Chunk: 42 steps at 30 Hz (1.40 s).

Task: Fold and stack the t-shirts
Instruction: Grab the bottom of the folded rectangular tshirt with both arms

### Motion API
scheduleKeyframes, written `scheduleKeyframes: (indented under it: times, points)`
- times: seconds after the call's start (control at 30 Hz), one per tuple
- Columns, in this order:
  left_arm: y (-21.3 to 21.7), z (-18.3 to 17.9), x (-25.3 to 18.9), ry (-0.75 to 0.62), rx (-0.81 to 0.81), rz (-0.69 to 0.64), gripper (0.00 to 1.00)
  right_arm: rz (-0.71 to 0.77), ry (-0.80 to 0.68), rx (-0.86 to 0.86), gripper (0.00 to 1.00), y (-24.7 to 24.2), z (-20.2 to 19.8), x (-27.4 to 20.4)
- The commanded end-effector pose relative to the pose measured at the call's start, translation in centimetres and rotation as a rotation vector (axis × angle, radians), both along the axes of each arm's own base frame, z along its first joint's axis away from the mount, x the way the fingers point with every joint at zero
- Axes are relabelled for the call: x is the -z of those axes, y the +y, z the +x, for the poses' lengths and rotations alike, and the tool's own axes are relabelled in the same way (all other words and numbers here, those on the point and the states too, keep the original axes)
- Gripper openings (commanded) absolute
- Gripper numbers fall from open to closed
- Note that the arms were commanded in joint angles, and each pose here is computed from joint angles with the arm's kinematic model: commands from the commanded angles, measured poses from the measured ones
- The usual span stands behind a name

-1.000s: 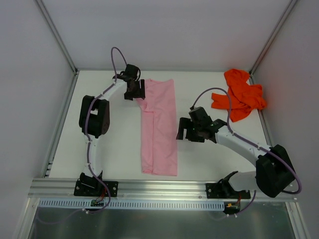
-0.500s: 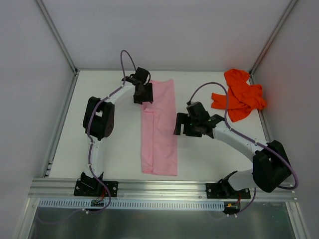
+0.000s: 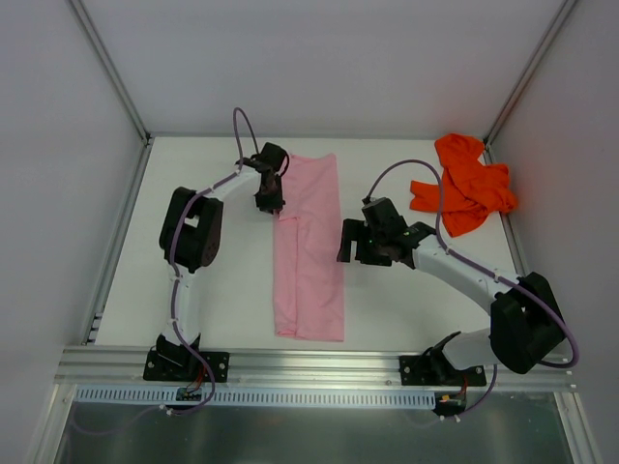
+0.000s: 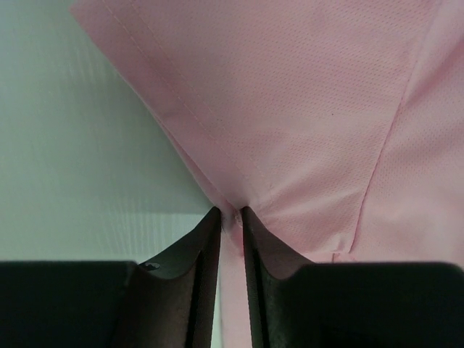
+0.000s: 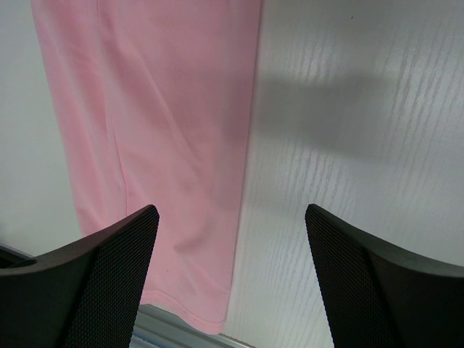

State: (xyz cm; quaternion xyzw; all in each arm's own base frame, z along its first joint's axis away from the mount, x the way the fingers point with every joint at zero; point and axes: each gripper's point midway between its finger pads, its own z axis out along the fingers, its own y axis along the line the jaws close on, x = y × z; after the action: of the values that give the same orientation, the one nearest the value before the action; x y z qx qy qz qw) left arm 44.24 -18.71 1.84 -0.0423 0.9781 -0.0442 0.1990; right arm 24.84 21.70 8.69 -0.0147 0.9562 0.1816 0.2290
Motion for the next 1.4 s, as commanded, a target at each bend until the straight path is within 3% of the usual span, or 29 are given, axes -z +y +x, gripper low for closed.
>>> scheduleKeyframes:
  times: [0.0,0.13,0.23,0.47,0.6,0.87,1.37]
  points:
    - [0.9,0.1,-2.4,-0.060,-0.038,0.012,0.17,0.010,-0.026,-0.014,0.86,0.3,0.1,-0.5]
    - [1.3,0.1,-3.1,-0.088,-0.057,0.023,0.09,0.013,-0.022,-0.014,0.86,0.3,0.0,-0.4]
    - [1.7,-0.2,-3.1,-0.090,-0.069,0.033,0.11,0.018,-0.022,-0.016,0.86,0.4,0.1,-0.5]
    - [3.0,1.8,-5.8,-0.172,-0.098,0.026,0.48,0.023,-0.033,-0.036,0.86,0.9,0.6,-1.0]
    - [4.2,4.2,-6.4,-0.192,-0.125,0.008,0.57,0.019,-0.053,-0.047,0.86,1.1,1.1,-1.8]
    - [4.4,7.4,-5.9,-0.207,-0.130,0.023,0.58,-0.008,-0.054,-0.045,0.86,0.7,1.2,-2.0]
    - [4.5,8.8,-3.0,-0.181,-0.107,-0.012,0.52,-0.025,-0.043,-0.027,0.86,0.2,1.0,-2.0]
